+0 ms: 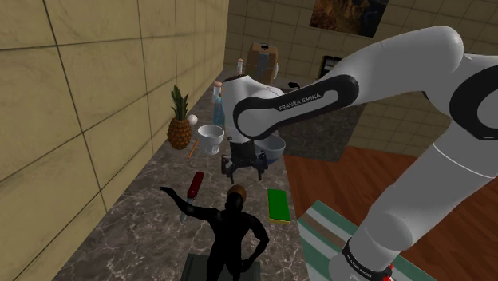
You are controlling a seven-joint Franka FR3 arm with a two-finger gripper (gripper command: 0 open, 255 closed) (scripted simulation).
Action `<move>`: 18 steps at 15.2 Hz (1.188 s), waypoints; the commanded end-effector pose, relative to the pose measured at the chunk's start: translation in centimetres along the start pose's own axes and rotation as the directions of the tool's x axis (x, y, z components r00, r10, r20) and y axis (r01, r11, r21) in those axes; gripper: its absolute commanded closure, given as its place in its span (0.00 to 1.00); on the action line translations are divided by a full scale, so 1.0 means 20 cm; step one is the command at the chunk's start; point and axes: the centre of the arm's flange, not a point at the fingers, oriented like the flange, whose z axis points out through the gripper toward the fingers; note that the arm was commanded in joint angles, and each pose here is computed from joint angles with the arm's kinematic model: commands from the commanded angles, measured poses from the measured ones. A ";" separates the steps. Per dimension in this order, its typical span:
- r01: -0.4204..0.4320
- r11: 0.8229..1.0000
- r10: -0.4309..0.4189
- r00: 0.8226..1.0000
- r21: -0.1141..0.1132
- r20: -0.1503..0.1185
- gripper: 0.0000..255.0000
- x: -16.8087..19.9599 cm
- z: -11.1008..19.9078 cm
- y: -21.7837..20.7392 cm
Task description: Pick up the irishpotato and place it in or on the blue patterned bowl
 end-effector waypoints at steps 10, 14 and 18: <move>-0.125 0.992 0.125 0.992 -0.001 0.007 0.00 0.07 0.30 -0.19; -0.125 0.992 0.125 0.992 -0.001 0.007 0.00 0.07 0.30 -0.19; -0.125 0.992 0.125 0.992 -0.001 0.007 0.00 0.07 0.30 -0.19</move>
